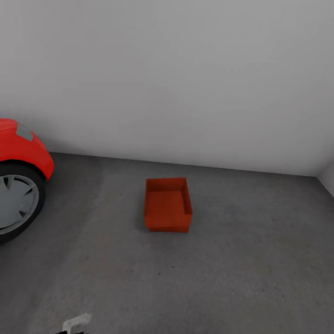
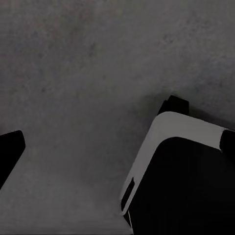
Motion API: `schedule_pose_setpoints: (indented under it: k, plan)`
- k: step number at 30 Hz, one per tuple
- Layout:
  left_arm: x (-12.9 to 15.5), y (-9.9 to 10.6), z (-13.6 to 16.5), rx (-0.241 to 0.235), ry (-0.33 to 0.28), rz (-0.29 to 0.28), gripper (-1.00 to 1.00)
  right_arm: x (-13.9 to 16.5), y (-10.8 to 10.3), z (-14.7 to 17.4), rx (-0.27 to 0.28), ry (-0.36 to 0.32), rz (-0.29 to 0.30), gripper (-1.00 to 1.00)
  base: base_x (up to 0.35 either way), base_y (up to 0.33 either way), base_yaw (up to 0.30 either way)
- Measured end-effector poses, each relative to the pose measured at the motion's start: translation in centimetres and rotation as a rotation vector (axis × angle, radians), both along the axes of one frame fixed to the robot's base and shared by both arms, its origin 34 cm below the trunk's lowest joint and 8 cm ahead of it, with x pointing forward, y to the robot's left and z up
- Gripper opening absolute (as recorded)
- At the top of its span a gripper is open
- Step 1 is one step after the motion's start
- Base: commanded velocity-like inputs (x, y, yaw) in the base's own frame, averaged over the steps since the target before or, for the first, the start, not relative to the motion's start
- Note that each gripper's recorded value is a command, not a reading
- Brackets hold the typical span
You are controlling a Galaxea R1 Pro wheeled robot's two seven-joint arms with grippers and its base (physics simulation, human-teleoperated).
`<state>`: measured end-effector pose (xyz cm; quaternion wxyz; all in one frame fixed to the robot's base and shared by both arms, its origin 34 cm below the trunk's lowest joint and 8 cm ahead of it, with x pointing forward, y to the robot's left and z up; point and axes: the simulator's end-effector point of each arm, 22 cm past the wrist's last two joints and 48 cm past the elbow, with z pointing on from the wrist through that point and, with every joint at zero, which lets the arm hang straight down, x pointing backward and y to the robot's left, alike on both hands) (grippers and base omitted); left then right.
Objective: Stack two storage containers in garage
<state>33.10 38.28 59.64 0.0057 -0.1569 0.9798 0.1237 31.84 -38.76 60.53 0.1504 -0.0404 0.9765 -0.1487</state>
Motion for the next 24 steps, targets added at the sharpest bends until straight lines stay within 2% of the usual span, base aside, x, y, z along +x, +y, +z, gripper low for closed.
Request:
schedule_pose_setpoints:
  k: [1, 2, 3, 5, 7, 10, 14, 17, 22, 24]
  plan:
    - [-0.4, 0.0, 0.0, -0.002, 0.004, 0.001, 1.00, -1.2, 0.2, -0.2, 0.005, 0.027, 0.001, 1.00, 0.000, 0.000, 0.000]
    - [-1.8, -0.1, -0.2, -0.010, 0.020, 0.002, 1.00, -3.7, 0.6, -0.5, 0.016, 0.080, 0.000, 1.00, 0.000, 0.000, 0.000]
    - [-4.0, -0.6, -0.4, -0.026, 0.044, 0.001, 1.00, -6.2, 1.1, -0.7, 0.028, 0.131, 0.001, 1.00, 0.000, 0.000, 0.000]
    - [-10.6, -2.0, -0.6, -0.078, 0.114, -0.005, 1.00, -12.6, 2.2, -0.7, 0.059, 0.242, 0.014, 1.00, 0.000, 0.000, 0.000]
    - [-13.7, -2.9, -0.5, -0.108, 0.147, -0.003, 1.00, -16.5, 2.9, -0.4, 0.080, 0.305, 0.025, 1.00, 0.000, 0.000, 0.000]
    - [-16.4, -3.6, -0.3, -0.127, 0.178, -0.001, 1.00, -19.0, 4.1, -0.2, 0.101, 0.343, 0.028, 1.00, 0.000, 0.000, 0.000]
    - [-19.9, -6.4, 0.0, -0.165, 0.221, 0.002, 1.00, -20.9, 5.6, 0.0, 0.130, 0.365, 0.018, 1.00, 0.000, 0.000, 0.000]
    - [-20.2, -7.3, -0.1, -0.172, 0.206, -0.002, 1.00, -22.0, 6.2, 0.2, 0.143, 0.380, 0.017, 1.00, 0.000, 0.000, 0.000]
    - [-17.5, -7.2, -0.4, -0.137, 0.066, -0.016, 1.00, -22.7, 6.7, 0.3, 0.156, 0.388, 0.016, 1.00, 0.000, 0.000, 0.000]
    - [-16.9, -7.1, -0.4, -0.130, 0.041, -0.017, 1.00, -22.7, 6.8, 0.3, 0.163, 0.388, 0.016, 1.00, 0.000, 0.000, 0.000]
